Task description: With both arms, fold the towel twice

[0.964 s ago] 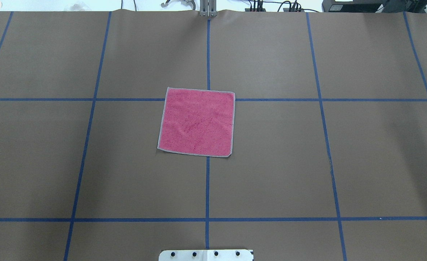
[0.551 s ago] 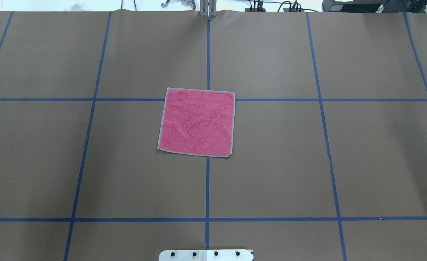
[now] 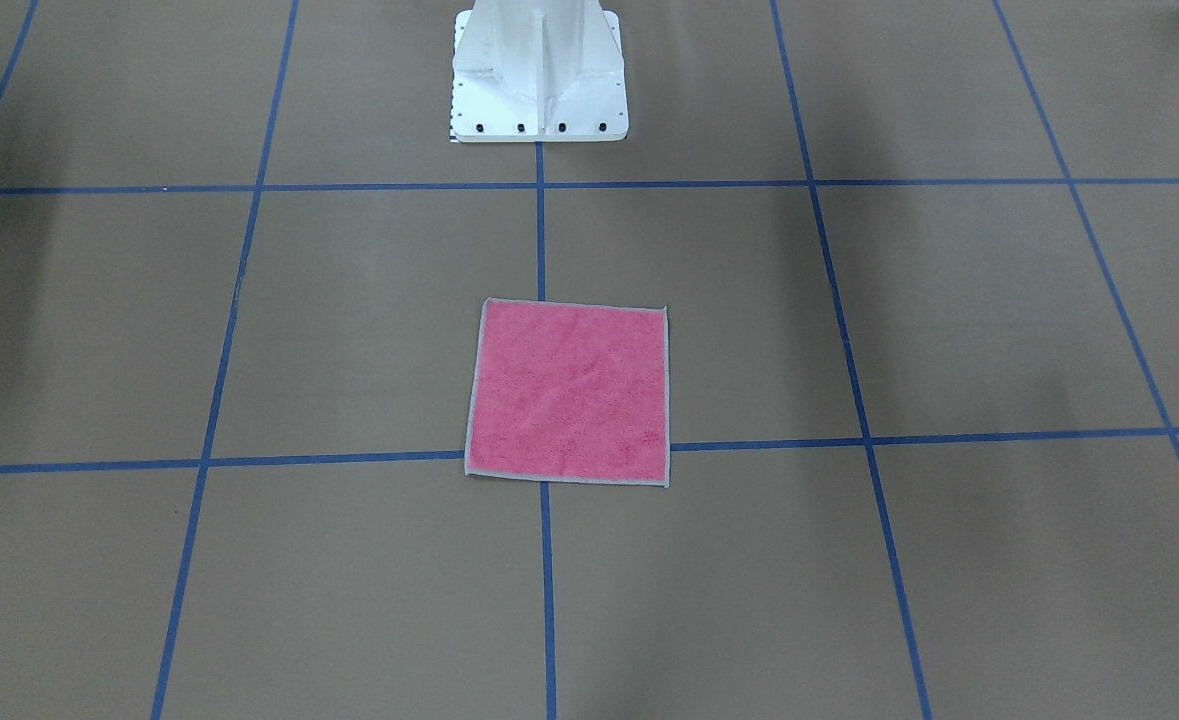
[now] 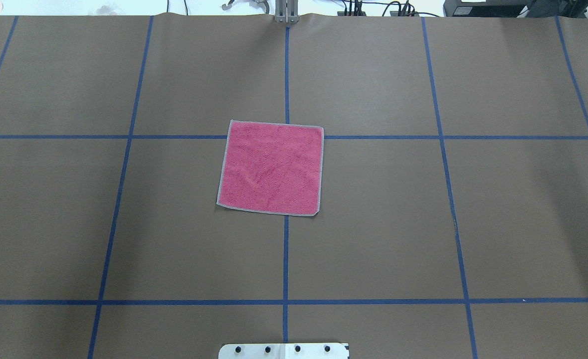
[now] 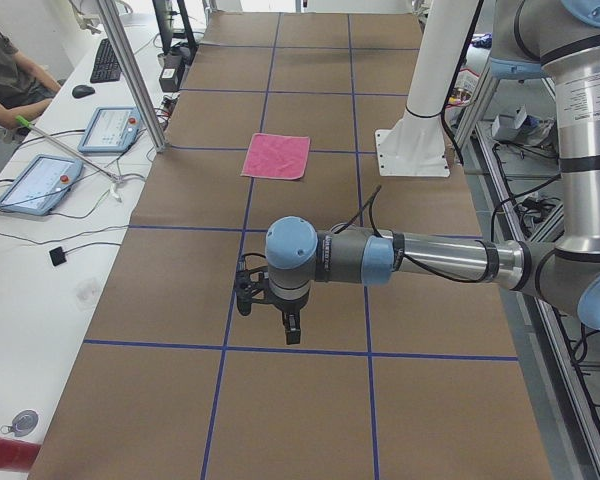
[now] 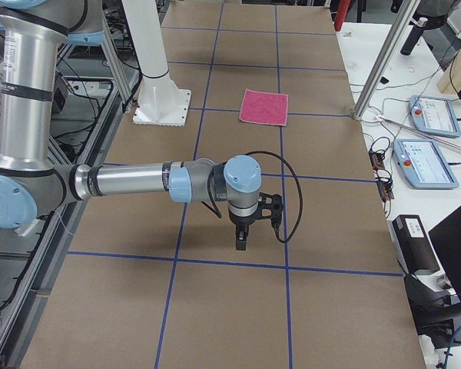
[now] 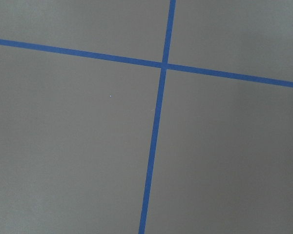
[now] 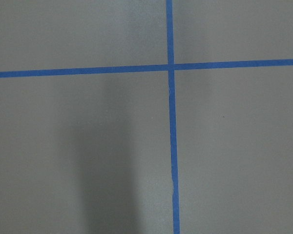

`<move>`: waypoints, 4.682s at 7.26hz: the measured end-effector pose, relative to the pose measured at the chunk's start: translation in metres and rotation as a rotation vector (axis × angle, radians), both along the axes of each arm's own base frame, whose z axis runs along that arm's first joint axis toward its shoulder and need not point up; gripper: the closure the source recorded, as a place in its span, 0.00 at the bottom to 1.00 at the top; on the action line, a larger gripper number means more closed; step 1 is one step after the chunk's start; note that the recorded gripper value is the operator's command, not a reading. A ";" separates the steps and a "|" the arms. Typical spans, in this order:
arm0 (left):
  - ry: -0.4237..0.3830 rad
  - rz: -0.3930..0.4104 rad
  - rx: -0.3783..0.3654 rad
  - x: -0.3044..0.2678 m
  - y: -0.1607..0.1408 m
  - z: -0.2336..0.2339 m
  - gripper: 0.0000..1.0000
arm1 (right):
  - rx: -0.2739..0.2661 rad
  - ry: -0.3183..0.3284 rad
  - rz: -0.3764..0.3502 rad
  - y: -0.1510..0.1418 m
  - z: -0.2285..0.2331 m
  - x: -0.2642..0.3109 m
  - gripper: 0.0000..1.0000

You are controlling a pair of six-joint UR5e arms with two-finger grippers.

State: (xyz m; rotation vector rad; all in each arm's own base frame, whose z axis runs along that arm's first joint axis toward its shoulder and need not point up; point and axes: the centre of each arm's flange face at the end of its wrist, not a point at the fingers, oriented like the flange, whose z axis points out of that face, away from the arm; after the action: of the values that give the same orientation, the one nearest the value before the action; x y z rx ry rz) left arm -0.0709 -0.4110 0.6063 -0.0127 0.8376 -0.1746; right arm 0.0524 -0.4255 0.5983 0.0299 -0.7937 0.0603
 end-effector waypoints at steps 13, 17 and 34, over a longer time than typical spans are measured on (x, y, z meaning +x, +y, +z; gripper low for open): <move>0.279 -0.101 -0.073 0.125 -0.046 -0.102 0.00 | -0.140 -0.354 0.097 -0.014 -0.236 -0.338 0.00; 0.260 -0.145 -0.127 0.263 -0.073 -0.179 0.02 | -0.309 -0.366 0.285 0.053 -0.310 -0.495 0.01; 0.365 -0.288 -0.189 0.433 -0.043 -0.286 0.00 | -0.435 -0.278 0.587 0.049 -0.325 -0.623 0.37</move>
State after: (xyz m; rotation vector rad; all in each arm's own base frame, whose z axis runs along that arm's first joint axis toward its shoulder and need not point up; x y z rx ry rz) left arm 0.3617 -0.4539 0.3207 -0.1046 1.1830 -0.5339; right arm -0.5705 -0.3764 0.2738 -0.1615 -1.0141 0.8057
